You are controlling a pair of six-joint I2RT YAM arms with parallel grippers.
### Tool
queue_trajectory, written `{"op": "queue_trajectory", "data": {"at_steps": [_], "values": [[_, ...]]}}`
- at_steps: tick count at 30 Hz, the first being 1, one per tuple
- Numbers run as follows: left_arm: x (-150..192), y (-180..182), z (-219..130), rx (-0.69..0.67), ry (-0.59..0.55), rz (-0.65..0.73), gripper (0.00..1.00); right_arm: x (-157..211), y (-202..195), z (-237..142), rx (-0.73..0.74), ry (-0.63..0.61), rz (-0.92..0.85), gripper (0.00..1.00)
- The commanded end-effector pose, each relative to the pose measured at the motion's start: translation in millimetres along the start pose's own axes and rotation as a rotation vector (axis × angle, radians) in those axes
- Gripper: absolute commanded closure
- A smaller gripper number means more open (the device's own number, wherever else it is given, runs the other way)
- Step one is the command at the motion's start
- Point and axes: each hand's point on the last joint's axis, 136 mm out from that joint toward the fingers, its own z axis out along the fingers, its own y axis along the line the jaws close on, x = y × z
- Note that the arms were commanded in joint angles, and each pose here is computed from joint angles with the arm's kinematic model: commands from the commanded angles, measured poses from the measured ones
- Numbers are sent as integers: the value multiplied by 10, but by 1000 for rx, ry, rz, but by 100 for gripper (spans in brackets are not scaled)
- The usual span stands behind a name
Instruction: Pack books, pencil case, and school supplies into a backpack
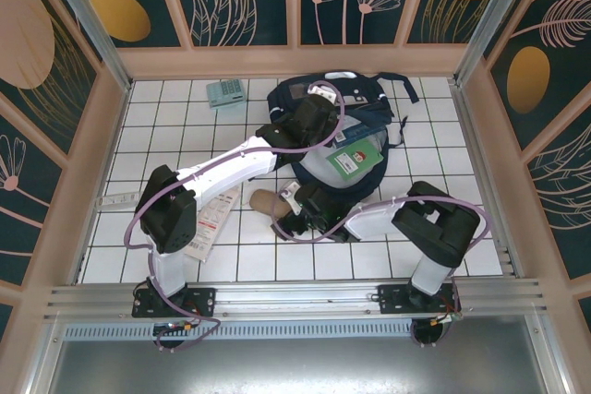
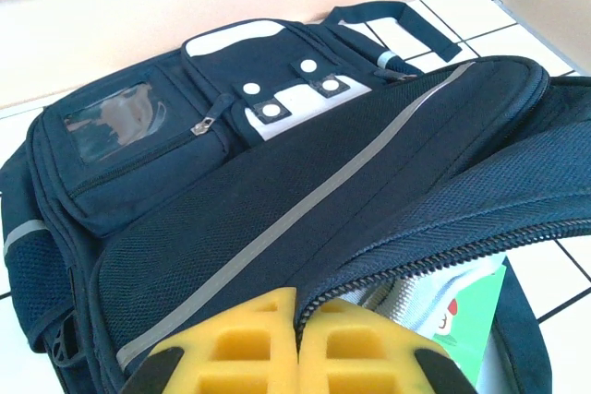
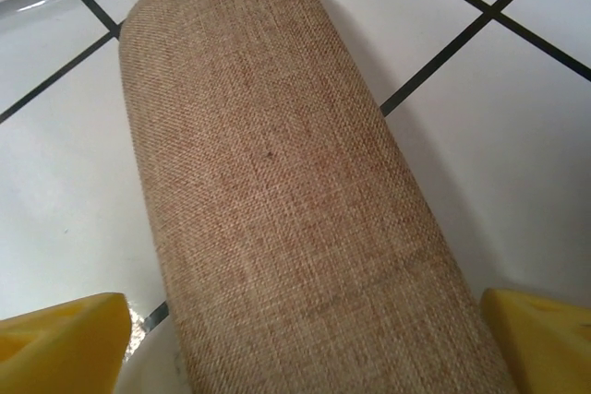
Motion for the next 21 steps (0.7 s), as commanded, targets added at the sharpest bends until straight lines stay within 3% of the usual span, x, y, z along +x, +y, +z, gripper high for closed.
{"op": "queue_trajectory", "data": {"at_steps": [1,6,12,21], "values": [[-361,121,-179,-17,-109,-71,100,-41,-27,58,34,-2,-31,11],[-372,137,-207,-22,-115,-73,100,-98,-35,5,48,-31,-30,39],[-453,151,-271,-26,-142,-86,100,-241,-38,-242,48,-109,12,51],[-672,235,-376,-67,-216,-147,100,-494,-210,-854,97,-246,118,52]]}}
